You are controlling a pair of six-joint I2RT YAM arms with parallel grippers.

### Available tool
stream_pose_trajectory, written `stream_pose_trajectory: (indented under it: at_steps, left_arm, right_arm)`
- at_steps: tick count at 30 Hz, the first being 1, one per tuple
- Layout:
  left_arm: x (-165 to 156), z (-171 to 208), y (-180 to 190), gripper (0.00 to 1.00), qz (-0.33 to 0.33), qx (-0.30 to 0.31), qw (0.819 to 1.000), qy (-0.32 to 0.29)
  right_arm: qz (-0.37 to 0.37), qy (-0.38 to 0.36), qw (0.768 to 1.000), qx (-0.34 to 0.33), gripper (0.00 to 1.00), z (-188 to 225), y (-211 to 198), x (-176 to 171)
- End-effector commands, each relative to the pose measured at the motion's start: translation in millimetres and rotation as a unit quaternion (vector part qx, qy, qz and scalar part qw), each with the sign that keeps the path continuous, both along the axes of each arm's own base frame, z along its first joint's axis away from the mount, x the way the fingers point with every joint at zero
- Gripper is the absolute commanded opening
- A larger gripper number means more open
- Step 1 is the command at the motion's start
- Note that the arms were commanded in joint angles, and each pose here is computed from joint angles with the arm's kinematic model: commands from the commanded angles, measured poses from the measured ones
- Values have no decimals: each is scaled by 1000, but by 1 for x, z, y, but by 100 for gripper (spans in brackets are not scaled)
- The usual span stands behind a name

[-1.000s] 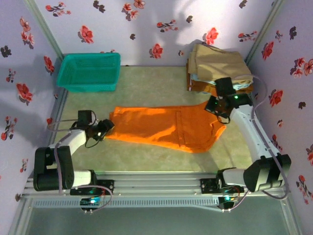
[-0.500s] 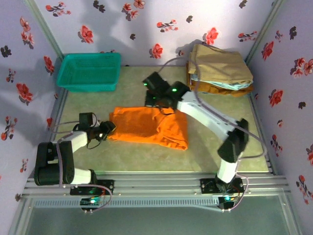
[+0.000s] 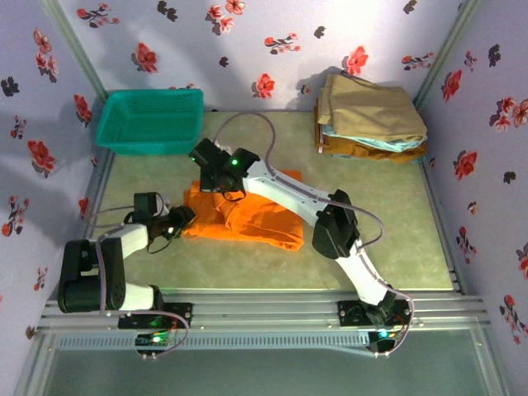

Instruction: Fold and stack the trousers

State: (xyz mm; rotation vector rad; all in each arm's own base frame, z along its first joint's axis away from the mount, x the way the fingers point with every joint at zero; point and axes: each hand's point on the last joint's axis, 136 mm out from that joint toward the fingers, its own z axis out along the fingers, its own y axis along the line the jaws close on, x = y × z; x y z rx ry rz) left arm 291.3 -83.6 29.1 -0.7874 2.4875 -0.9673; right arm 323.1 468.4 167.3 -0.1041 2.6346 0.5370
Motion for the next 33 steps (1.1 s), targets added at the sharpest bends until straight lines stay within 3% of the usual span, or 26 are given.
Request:
stream_pose_trajectory:
  at_steps: [1, 8, 10, 14, 16, 21, 24, 28, 33]
  left_arm:
    - [-8, -5, -5, 41, -11, -9, 1000, 9]
    - [-9, -3, -5, 44, -8, -12, 1000, 12]
    - [-12, 0, -2, 52, 4, -17, 1000, 18]
    - [-31, 11, 31, 66, 86, 10, 996, 36]
    - [-42, 24, 49, 71, 130, 25, 990, 39]
    - [-57, 63, 70, 72, 196, 21, 980, 9]
    - [-44, 97, 60, 71, 161, 12, 986, -36]
    - [-16, 128, 25, 70, 38, 61, 996, -60]
    - [2, 102, -11, 70, -41, 105, 993, -25]
  right_arm:
    - [2, -15, 997, 71, 0, 22, 34, 1]
    - [35, 10, 995, 95, 2, 9, 67, -21]
    - [51, 37, 993, 103, 28, 0, 74, -32]
    - [66, 46, 989, 120, 48, 21, 69, -42]
    - [63, 29, 988, 136, 54, 46, 58, -42]
    - [40, -8, 987, 156, 56, 87, 13, -31]
    - [13, -25, 991, 131, 54, 88, -31, -18]
    - [-36, -22, 996, 83, 53, 60, -106, -2]
    - [-88, 6, 996, 16, 64, 12, -190, -3]
